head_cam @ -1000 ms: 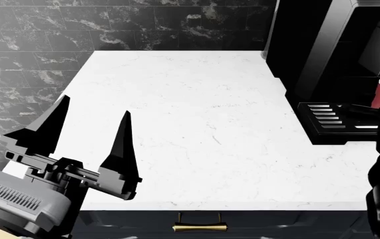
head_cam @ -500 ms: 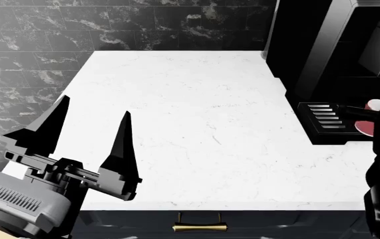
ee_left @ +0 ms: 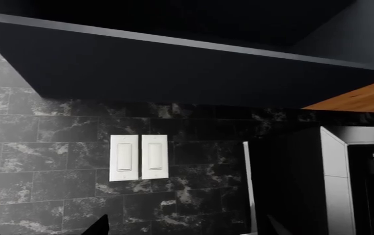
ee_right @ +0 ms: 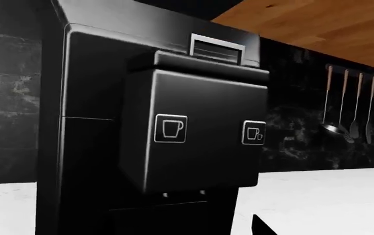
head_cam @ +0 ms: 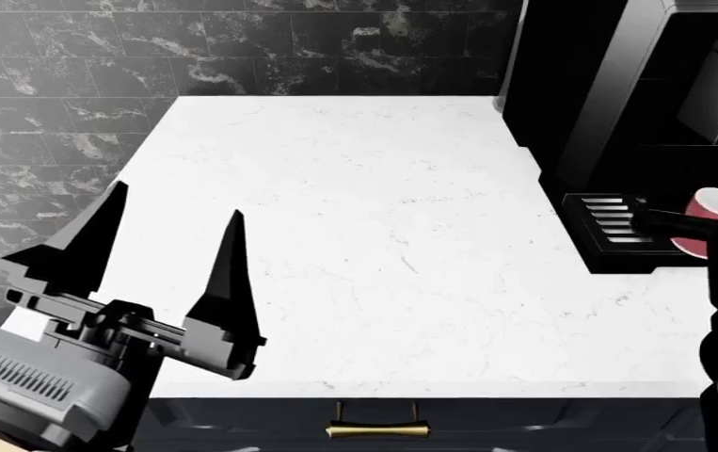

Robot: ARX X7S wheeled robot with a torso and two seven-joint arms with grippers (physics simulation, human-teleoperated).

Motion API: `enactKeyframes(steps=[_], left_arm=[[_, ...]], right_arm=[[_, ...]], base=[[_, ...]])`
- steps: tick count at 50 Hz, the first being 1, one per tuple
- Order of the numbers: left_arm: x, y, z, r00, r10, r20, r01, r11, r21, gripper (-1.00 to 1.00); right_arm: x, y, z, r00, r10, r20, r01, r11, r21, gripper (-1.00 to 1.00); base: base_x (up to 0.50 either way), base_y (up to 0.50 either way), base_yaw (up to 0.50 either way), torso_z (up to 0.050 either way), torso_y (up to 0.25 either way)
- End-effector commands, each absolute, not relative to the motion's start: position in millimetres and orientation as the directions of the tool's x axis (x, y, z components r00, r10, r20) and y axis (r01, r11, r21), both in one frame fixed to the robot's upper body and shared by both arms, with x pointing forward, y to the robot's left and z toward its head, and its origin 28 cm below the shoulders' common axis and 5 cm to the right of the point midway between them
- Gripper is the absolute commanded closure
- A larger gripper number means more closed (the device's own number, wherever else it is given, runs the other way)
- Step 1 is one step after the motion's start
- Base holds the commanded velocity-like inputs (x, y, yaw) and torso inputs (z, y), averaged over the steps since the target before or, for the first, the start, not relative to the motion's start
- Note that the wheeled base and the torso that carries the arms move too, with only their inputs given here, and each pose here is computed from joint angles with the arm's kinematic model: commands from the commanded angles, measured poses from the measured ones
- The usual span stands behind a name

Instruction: Pick the mug from the cabinet, place it under the coffee machine dispenser, and press the start button.

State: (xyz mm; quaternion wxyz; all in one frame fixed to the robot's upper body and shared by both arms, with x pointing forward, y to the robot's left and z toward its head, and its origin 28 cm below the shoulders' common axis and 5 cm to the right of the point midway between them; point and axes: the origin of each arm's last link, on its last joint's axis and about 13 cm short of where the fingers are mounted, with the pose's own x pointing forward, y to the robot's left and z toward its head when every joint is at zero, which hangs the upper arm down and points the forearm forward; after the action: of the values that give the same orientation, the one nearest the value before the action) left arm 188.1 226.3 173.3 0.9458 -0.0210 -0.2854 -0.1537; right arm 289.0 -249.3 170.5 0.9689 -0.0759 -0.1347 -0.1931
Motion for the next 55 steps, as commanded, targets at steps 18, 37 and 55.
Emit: enactKeyframes(steps=[18,37,55], left_arm=[[187.2,228.6,172.7,0.789,-0.252,0.561,0.294,0.956,0.015,-1.0],[184.7,225.8,171.8,0.793,-0.262,0.551,0.307,0.952,0.011,-1.0],[184.4,225.9,172.3,0.792,-0.264,0.551,0.307,0.952,0.013,-1.0]], right_arm=[[210.6,-198.2,204.1,0.897,-0.002,0.443,0.063,0.99,-0.124,-1.0],[239.6,-231.4,233.3,0.886,-0.14,0.443,0.267,0.934,-0.239,1.0],[248.0,-236.9,231.9,0.891,-0.161,0.424,0.281,0.93,-0.237,1.0]], base=[[0.0,0.0,0.0,0.0,0.0],[0.0,0.0,0.0,0.0,0.0],[0.0,0.0,0.0,0.0,0.0]])
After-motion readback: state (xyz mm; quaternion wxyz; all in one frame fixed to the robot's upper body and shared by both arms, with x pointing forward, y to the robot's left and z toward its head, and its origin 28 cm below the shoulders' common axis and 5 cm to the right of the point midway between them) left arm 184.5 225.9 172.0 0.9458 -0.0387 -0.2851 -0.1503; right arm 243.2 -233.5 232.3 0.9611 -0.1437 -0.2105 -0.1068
